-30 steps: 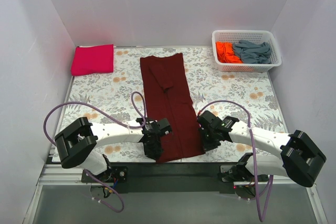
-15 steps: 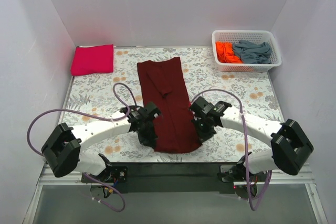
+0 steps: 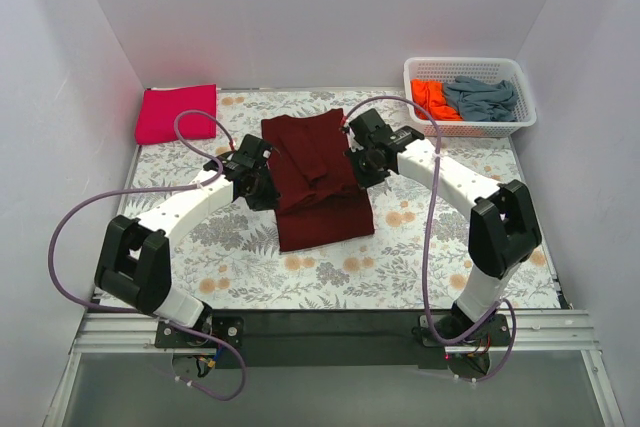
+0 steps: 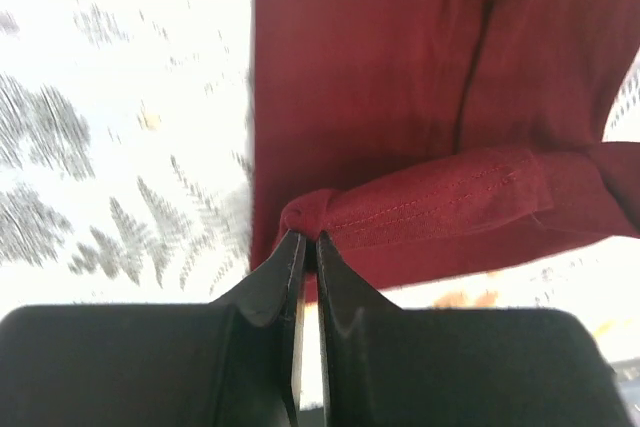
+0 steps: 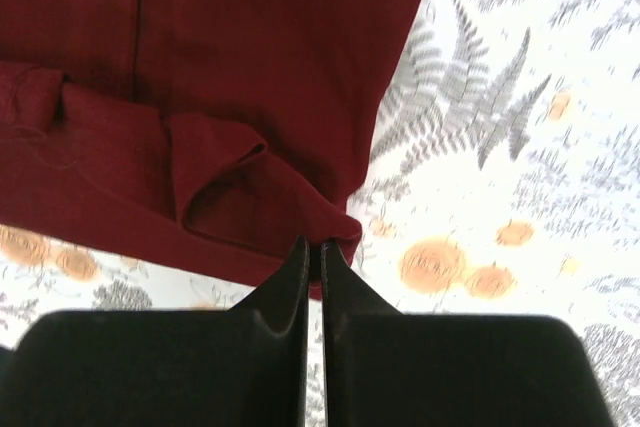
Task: Fold and stack the t-shirts
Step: Fold the tshirt
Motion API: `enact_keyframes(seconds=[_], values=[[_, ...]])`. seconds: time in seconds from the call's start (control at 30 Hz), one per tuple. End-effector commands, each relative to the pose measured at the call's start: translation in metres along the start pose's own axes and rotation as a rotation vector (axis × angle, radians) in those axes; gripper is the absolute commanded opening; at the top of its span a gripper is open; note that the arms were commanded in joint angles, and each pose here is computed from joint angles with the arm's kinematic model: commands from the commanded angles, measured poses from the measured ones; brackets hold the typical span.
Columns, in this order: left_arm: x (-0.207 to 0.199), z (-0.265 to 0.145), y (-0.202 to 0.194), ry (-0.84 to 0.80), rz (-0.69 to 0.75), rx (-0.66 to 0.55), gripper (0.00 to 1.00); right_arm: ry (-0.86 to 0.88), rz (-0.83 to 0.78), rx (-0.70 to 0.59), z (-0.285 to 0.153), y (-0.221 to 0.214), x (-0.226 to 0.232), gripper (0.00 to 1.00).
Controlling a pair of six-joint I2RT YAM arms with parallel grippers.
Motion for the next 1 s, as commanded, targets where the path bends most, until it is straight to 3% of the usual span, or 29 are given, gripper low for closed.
enact_keyframes(seconds=[0.0, 0.57, 0.9, 0.97], values=[[-0.012, -0.005, 0.036, -0.038, 0.067, -0.178, 0.0, 0.003, -0.055, -0.09, 0.003, 0.031, -0.002, 0.01], [-0.004, 0.044, 0.071, 0.002, 0.048, -0.25, 0.0, 0.015, -0.006, -0.164, 0.05, 0.057, -0.019, 0.01], [0.007, 0.074, 0.068, 0.072, -0.006, -0.238, 0.0, -0.007, 0.022, -0.159, 0.079, 0.055, -0.027, 0.01], [0.008, 0.076, 0.067, 0.078, -0.024, -0.236, 0.07, -0.004, 0.023, -0.159, 0.08, 0.055, -0.027, 0.14]])
Point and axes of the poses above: each gripper's point midway between its finger pads, its own z axis out along the fingers, its own x axis along the line the jaws close on, y = z × x, the point moved 8 cm from there along -z, back along the fingers
